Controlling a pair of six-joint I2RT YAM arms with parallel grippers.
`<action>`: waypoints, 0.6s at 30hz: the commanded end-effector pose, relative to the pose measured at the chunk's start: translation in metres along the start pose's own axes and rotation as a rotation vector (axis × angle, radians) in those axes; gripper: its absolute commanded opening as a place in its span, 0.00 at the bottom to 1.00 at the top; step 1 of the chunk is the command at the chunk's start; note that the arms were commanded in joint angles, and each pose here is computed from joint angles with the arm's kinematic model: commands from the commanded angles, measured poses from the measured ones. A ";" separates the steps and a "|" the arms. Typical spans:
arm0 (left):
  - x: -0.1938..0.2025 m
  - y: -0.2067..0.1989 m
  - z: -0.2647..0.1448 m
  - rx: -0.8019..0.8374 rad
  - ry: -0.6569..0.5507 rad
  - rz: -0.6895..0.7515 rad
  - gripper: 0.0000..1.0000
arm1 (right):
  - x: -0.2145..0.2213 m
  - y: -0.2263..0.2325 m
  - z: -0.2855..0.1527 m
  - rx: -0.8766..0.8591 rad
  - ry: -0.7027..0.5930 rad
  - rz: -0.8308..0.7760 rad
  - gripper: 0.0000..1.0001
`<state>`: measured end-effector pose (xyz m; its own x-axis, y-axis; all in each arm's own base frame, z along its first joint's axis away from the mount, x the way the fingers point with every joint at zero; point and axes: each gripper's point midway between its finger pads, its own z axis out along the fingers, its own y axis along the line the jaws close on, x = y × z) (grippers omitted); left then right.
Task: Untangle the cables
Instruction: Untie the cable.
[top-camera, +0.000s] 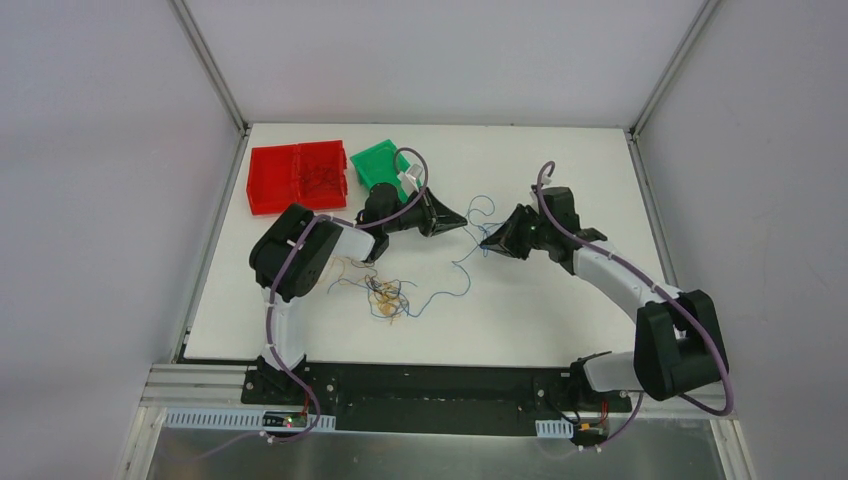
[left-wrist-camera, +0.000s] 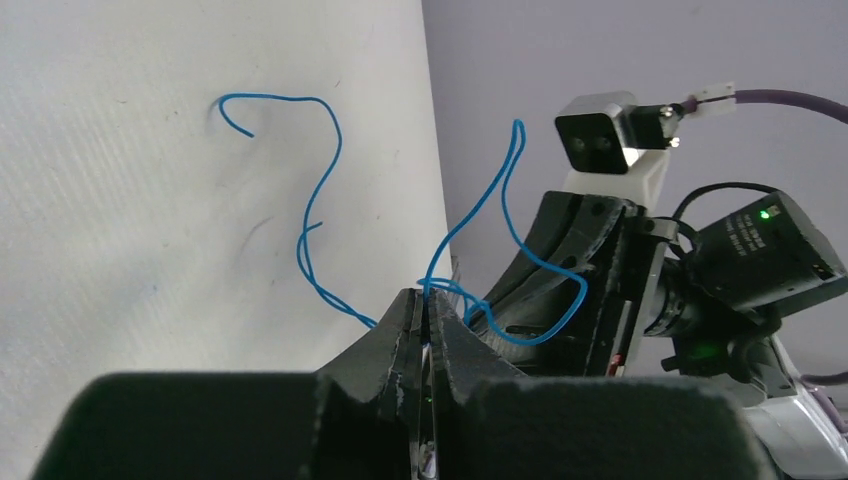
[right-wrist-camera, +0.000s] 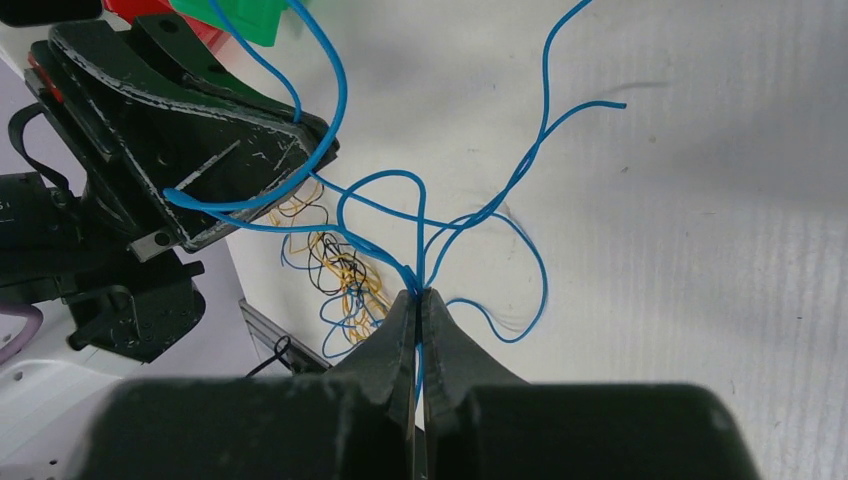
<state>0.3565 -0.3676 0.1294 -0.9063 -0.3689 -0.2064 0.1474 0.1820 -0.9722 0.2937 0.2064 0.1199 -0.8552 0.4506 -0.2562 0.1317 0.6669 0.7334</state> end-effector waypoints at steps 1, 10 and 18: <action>-0.011 -0.032 -0.001 0.109 -0.008 0.040 0.07 | -0.002 0.018 0.002 -0.083 0.031 0.010 0.00; -0.007 -0.035 -0.003 0.126 0.003 0.027 0.15 | -0.014 0.026 0.008 -0.096 0.030 0.031 0.00; 0.001 -0.032 0.001 0.126 0.018 0.022 0.20 | -0.029 0.038 0.010 -0.117 0.023 0.067 0.00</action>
<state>0.3556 -0.3698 0.1438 -0.9096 -0.3731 -0.1827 0.1452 0.1264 -0.9813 0.3106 0.2158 0.1245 -0.8653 0.4683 -0.1790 0.1678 0.6071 0.7767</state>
